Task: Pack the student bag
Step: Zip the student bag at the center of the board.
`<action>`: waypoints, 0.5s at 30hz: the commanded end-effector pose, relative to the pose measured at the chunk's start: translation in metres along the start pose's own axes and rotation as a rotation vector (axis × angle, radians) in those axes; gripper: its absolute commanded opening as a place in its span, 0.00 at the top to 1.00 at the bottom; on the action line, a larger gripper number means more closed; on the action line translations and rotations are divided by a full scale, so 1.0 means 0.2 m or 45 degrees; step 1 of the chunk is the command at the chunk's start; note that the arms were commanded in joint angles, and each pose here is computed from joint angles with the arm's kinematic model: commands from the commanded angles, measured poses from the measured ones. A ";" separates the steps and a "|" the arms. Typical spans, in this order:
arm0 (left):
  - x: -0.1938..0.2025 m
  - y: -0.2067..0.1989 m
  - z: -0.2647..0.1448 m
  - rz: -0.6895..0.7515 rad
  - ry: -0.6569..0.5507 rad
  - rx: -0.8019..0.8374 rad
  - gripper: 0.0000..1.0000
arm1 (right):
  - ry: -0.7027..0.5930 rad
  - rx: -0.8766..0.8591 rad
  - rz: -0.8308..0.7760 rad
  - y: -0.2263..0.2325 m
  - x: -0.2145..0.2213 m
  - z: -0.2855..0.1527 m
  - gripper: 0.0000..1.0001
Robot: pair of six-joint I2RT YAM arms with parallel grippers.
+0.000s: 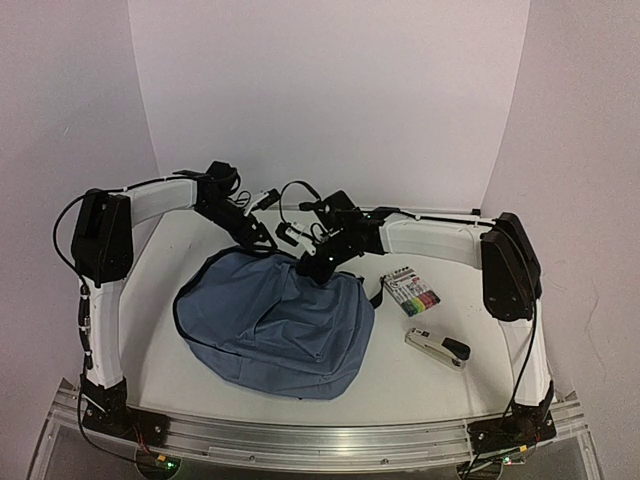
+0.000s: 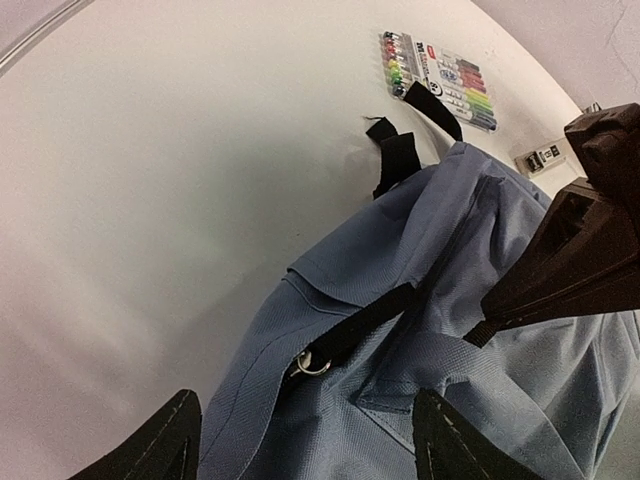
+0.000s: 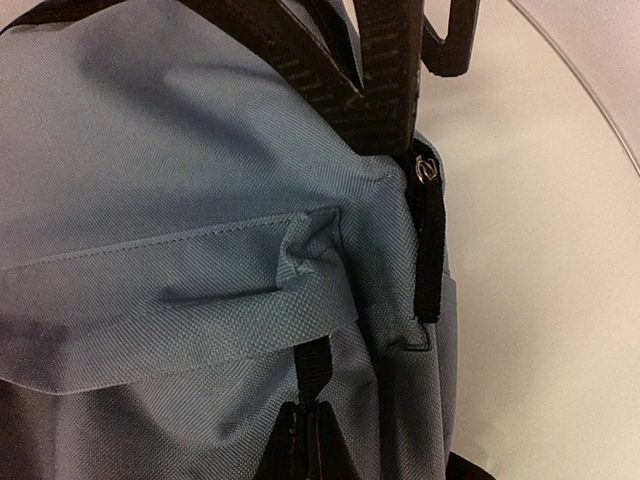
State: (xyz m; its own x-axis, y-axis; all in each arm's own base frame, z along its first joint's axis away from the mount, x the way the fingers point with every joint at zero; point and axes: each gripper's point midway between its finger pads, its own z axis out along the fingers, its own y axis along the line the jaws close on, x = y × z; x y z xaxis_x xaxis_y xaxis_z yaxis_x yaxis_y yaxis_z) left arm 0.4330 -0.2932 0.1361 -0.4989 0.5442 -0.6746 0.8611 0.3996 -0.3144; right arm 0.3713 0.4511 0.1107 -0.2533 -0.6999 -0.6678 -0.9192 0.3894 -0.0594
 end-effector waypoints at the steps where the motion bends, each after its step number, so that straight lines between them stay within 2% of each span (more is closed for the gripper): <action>1: -0.04 -0.03 0.06 0.104 -0.032 0.074 0.28 | -0.107 0.002 -0.007 0.02 -0.16 -0.16 1.00; 6: 0.02 -0.03 0.16 0.093 0.016 0.095 0.28 | -0.111 -0.001 -0.030 0.02 -0.16 -0.17 1.00; 8: 0.02 -0.01 0.18 0.086 0.019 0.077 0.32 | -0.112 -0.009 -0.032 0.03 -0.17 -0.17 1.00; 9: 0.01 0.00 0.19 0.078 0.019 0.068 0.37 | -0.114 -0.015 -0.032 0.03 -0.17 -0.17 1.00; 15: -0.04 0.08 0.21 0.003 -0.014 0.009 0.81 | -0.119 -0.033 -0.041 0.05 -0.18 -0.18 1.00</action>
State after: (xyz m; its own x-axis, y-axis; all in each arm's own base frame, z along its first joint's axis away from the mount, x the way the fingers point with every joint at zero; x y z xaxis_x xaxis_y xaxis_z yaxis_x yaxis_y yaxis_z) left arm 0.4316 -0.3121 0.0907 -0.5057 0.5823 -0.6366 0.8623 0.3627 -0.3533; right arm 0.3671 0.4527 0.1146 -0.2477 -0.6973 -0.6727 -0.9256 0.3755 -0.0484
